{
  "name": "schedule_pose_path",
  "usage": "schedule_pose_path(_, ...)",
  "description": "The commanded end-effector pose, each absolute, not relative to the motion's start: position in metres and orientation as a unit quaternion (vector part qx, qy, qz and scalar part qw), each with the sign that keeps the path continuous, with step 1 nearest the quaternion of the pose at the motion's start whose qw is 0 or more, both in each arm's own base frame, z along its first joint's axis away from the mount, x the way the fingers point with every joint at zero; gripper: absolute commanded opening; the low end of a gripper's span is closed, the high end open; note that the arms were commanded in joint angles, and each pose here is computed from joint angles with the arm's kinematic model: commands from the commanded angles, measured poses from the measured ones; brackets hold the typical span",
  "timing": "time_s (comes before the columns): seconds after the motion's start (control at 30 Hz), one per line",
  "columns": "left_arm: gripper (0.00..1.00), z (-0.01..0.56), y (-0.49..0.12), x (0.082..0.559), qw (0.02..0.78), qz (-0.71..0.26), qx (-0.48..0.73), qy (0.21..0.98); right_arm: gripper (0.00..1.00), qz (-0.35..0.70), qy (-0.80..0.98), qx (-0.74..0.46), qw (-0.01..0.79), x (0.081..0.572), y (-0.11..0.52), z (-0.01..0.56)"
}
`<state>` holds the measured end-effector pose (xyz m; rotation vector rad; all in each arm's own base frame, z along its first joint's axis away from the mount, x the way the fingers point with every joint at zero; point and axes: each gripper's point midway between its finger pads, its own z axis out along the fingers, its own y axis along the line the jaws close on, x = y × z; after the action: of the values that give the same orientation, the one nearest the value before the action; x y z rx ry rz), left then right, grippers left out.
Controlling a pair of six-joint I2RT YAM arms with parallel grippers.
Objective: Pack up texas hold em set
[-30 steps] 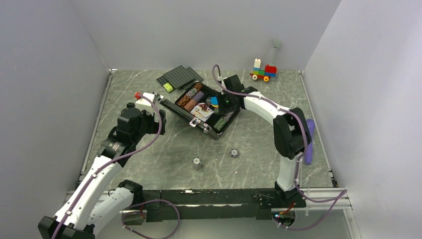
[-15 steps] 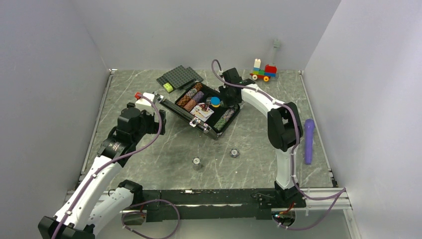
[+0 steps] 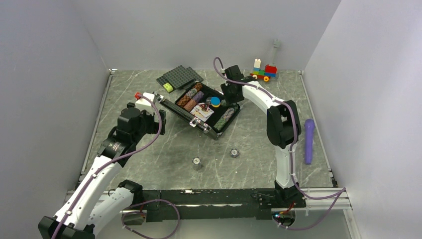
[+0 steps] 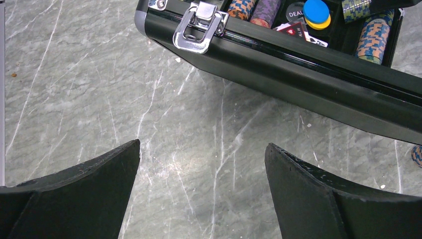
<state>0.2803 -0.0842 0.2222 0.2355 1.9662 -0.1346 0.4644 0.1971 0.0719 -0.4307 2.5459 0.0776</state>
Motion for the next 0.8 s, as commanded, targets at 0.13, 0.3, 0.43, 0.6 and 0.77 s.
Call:
schedule_pose_path(0.13, 0.99, 0.233, -0.086, 0.287, 0.563, -0.061, 0.098, 0.819, 0.43, 0.068, 0.902, -0.169, 0.391, 0.53, 0.229, 0.093)
schedule_pose_path(0.3, 0.99, 0.232, -0.086, 0.288, 0.562, -0.06, 0.098, 0.819, 0.43, 0.069, 0.895, -0.178, 0.402, 0.537, 0.232, 0.098)
schedule_pose_path(0.43, 0.99, 0.231, -0.086, 0.288, 0.561, -0.059, 0.098, 0.82, 0.43, 0.072, 0.887, -0.196, 0.412, 0.538, 0.235, 0.104)
schedule_pose_path(0.6, 1.0, 0.231, -0.087, 0.288, 0.561, -0.06, 0.099, 0.82, 0.46, 0.088, 0.885, -0.197, 0.413, 0.533, 0.238, 0.108)
schedule_pose_path(0.77, 0.99, 0.231, -0.087, 0.288, 0.561, -0.061, 0.098, 0.82, 0.56, 0.094, 0.881, -0.189, 0.424, 0.526, 0.235, 0.122)
